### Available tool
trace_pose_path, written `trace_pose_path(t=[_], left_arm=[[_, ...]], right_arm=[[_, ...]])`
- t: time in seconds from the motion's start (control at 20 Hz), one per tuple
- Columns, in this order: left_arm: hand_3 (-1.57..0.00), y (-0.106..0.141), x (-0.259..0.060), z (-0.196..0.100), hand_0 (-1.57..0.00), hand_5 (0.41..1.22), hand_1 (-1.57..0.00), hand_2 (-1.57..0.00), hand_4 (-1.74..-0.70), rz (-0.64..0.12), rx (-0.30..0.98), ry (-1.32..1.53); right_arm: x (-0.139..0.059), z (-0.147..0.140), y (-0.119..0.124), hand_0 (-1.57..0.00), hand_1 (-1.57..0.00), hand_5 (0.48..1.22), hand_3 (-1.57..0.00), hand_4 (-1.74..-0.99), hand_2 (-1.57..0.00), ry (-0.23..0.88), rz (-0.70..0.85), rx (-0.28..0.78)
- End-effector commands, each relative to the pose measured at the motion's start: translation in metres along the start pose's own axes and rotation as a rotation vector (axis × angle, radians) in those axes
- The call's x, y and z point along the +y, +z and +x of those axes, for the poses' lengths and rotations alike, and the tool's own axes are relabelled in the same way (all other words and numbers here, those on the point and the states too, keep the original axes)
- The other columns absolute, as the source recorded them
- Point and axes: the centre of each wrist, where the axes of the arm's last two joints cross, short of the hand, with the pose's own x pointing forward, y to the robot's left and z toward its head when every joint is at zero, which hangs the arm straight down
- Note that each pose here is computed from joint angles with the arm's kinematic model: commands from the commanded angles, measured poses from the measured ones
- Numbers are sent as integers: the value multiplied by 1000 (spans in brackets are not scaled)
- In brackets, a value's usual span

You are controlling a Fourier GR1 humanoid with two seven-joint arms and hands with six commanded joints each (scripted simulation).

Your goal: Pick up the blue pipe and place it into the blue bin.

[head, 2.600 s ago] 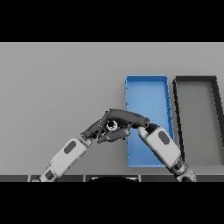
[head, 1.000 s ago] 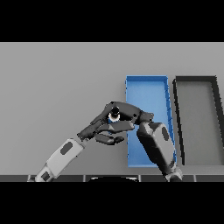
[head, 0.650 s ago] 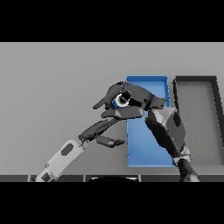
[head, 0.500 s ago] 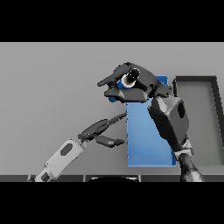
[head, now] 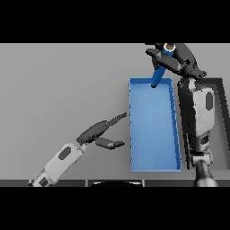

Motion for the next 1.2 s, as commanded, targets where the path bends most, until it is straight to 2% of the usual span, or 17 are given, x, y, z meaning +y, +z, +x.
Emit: trace_pose_path(t=[0.0,0.1,0.45,0.55,0.6,0.75,0.85,0.9,1.0,1.1,1.15], left_arm=[[1,3,-1,-1,1,461,1,1,-825,-5,2,-4],[1,3,-1,-1,1,462,1,1,-828,-6,-3,-5],[1,1,-2,2,1,470,1,1,-829,-8,1,-2],[1,3,0,1,1,470,1,1,-826,-3,0,-6],[1,0,-3,-1,1,471,1,1,-827,-5,9,-6],[1,2,-6,-1,1,475,1,1,-826,-10,3,-7],[1,2,-5,0,1,474,1,1,-827,-2,-1,0],[1,-1,-3,1,1,474,1,1,-829,0,15,-2],[1,1,-5,1,1,476,1,1,-829,-5,9,-1],[1,2,-3,2,1,476,1,1,-828,-3,9,-11],[1,1,-8,2,1,477,1,1,-826,-10,7,-8]], right_arm=[[-7,-15,3,-1571,-1571,1221,-1571,-1499,-1571,-14,-30,36],[-19,-35,14,-1571,-1571,1221,-1571,-1499,-1571,-37,-82,102],[-29,-112,56,-1571,-1571,1221,-1571,-1499,-1571,-83,-299,423],[-25,-129,66,-1571,-1571,1221,-1080,-1586,-1571,-78,-309,494],[-24,-133,71,-1571,-1571,1221,-1178,-1569,-1571,-73,-304,525],[-15,-155,83,-1571,-1571,1205,-693,-1653,-1571,-59,-308,641],[-13,-168,89,-1571,-1571,1199,-1009,-1583,-1571,-79,-341,735],[-12,-173,89,-1465,-1382,1190,-807,-1534,-1333,-118,-365,780],[-9,-178,91,-937,-884,1159,-516,-1404,-853,-151,-339,851],[-11,-175,88,-599,-566,1182,-330,-1302,-545,-158,-329,901],[-11,-174,88,-479,-452,1139,-264,-1264,-436,-122,-289,909]])
